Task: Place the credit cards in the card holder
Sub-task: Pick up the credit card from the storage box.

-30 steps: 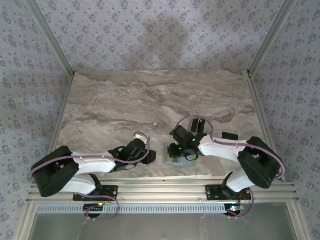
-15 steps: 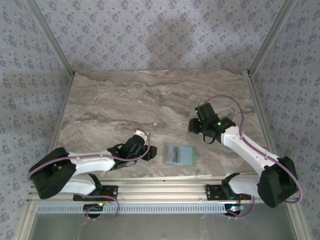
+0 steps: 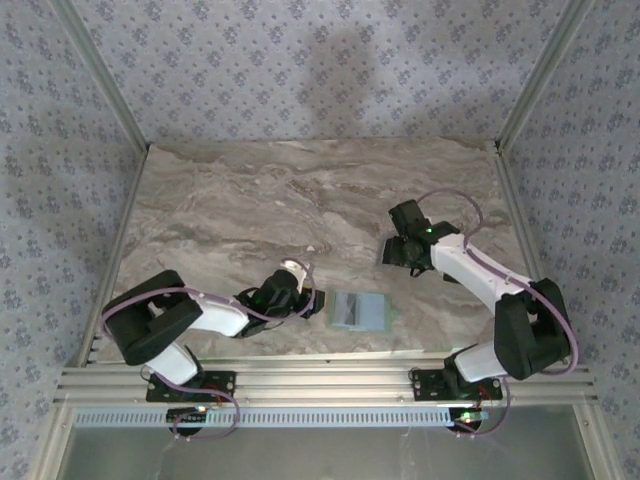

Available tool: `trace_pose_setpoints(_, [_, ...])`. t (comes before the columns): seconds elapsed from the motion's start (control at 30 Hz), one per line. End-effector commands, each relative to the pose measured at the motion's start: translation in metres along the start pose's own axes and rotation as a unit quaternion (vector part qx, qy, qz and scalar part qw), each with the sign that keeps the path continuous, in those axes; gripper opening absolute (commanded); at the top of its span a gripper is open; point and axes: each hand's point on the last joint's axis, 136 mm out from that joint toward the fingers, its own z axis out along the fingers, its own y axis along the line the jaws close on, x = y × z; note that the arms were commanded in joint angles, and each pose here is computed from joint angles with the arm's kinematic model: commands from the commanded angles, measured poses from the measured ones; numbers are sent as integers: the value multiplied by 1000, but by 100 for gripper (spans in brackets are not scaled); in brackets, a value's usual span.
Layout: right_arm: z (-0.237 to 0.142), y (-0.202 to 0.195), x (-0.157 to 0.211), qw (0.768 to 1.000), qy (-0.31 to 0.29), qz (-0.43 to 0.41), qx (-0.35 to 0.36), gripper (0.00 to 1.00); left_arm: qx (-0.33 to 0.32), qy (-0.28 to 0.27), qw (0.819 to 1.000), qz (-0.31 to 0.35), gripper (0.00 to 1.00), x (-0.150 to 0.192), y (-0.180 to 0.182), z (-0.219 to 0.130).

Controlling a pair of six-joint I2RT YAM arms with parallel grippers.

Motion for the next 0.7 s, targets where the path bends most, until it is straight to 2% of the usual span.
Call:
trace_pose_setpoints(0.0, [2, 1, -9, 1000, 3, 2, -4, 41, 29, 29, 999, 4, 44, 17, -6, 4])
trace_pose_setpoints(0.27, [19, 8, -13, 1000, 16, 10, -21, 35, 26, 26, 999, 3, 44, 17, -4, 2])
trace_pose_setpoints(0.37, [23, 10, -13, 999, 20, 13, -25, 28, 26, 27, 999, 3, 44, 18, -4, 3])
trace_pose_setpoints(0.47, [21, 7, -18, 1000, 7, 18, -19, 21, 24, 29, 999, 2, 43, 21, -2, 5])
trace_pose_setpoints(0.67, [11, 0, -21, 1000, -7, 15, -2, 17, 24, 32, 999, 2, 43, 23, -1, 8])
